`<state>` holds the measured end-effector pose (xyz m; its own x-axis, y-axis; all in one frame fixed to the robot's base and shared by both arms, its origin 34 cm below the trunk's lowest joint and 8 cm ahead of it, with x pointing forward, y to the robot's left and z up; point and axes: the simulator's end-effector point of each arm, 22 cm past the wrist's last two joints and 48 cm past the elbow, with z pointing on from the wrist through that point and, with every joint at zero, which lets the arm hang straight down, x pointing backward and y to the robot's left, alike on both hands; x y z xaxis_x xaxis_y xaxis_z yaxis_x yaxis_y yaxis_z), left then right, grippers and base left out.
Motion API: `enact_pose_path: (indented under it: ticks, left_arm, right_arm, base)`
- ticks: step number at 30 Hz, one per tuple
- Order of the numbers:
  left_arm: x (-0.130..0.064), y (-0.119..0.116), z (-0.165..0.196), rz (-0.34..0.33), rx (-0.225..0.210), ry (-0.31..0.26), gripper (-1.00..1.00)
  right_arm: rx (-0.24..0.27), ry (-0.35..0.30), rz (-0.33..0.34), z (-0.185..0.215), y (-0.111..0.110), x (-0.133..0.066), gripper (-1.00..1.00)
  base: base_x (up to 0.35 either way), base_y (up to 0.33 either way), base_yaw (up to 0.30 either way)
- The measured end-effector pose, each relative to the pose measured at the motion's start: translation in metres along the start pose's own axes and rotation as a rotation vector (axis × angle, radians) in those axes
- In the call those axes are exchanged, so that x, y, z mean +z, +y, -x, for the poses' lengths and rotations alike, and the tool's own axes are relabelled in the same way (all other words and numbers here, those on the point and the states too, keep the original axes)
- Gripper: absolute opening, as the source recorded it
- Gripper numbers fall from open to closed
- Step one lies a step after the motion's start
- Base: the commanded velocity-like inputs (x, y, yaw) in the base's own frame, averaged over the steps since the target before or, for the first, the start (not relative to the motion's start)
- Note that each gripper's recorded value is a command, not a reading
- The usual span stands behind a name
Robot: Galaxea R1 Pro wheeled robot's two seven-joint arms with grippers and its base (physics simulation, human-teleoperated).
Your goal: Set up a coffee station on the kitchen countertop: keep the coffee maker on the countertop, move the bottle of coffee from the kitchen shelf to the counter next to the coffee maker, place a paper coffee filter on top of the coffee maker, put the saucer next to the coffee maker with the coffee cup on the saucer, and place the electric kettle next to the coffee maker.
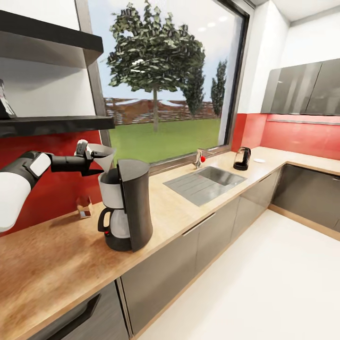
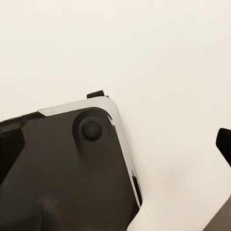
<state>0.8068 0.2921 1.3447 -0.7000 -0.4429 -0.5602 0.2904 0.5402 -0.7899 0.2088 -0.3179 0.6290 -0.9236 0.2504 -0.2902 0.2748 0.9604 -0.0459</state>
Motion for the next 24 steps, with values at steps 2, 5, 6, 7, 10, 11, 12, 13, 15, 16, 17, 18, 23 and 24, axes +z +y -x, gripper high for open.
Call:
enact_pose_path:
  ticks: [2,5,6,7,10,11,12,13,15,16,17,18,23,24]
  left_arm:
    - [0.0001,0.0003,-0.0001,0.001,0.0,0.0,-1.0]
    - [0.0004,0.0004,-0.0003,-0.001,-0.001,0.001,-1.0]
    - [0.0006,0.0008,-0.0003,0.0,-0.001,0.001,-1.0]
    - [0.0006,0.0006,-0.0003,-0.001,-0.002,0.001,-1.0]
    - [0.0006,0.0004,-0.0002,-0.002,-0.002,0.0,-1.0]
    - [0.0006,0.0004,-0.0002,-0.002,-0.002,0.0,-1.0]
    - [0.0006,0.0004,-0.0002,-0.002,-0.002,0.0,-1.0]
    - [0.0006,0.0004,-0.0002,-0.002,-0.002,0.0,-1.0]
    - [0.0003,-0.0001,-0.0001,-0.002,-0.001,0.0,-1.0]
    - [0.0005,-0.0004,-0.0001,-0.003,-0.001,0.0,-1.0]
    - [0.0007,0.0002,0.0,-0.002,-0.001,0.0,-1.0]
    - [0.0005,-0.0005,0.0005,-0.005,-0.002,-0.002,-1.0]
    - [0.0011,-0.002,0.0007,-0.01,-0.004,-0.003,-1.0]
    - [0.0011,-0.0021,0.0007,-0.011,-0.004,-0.003,-1.0]
  right_arm:
    - [0.0,0.001,0.0,-0.0001,0.0,0.0,1.0]
    - [0.0,0.001,0.0,-0.0001,0.0,0.0001,1.0]
    - [0.0,0.002,0.0,-0.0002,0.0,0.0002,1.0]
    - [0.0,0.002,0.0,-0.0002,0.0,0.0002,1.0]
    - [0.0,0.002,0.0,-0.0003,0.0,0.0002,1.0]
    - [0.0,0.002,0.0,-0.0003,0.0,0.0002,1.0]
    - [0.0,0.002,0.0,-0.0003,0.0,0.0002,1.0]
    - [0.0,0.002,0.0,-0.0003,0.0,0.0002,1.0]
    - [0.0,0.002,0.0,-0.0003,0.0,0.0001,1.0]
    - [0.0,0.002,0.0,-0.0003,0.0,0.0001,1.0]
    - [0.0,0.002,0.0,-0.0003,0.0,0.0002,1.0]
    - [0.0,0.002,0.0,-0.0003,0.0,0.0001,1.0]
    - [-0.001,0.002,-0.002,0.0,-0.0011,0.0002,1.0]
    - [-0.001,0.002,-0.002,0.0,-0.0012,0.0002,1.0]
  base:
    - [0.196,0.0,0.0]
    - [0.027,0.0,0.0]
    - [0.013,0.0,0.0]
    - [0.006,0.0,0.0]
    - [0.003,0.0,0.0]
    - [0.0,0.0,0.0]
    - [0.009,0.0,0.0]
    - [0.052,0.0,0.0]
    - [0.13,0.0,0.0]
    - [0.077,0.0,0.0]
    - [0.02,0.0,0.0]
    - [0.013,0.0,0.0]
    - [0.004,0.0,-0.001]
    - [0.001,0.0,-0.048]
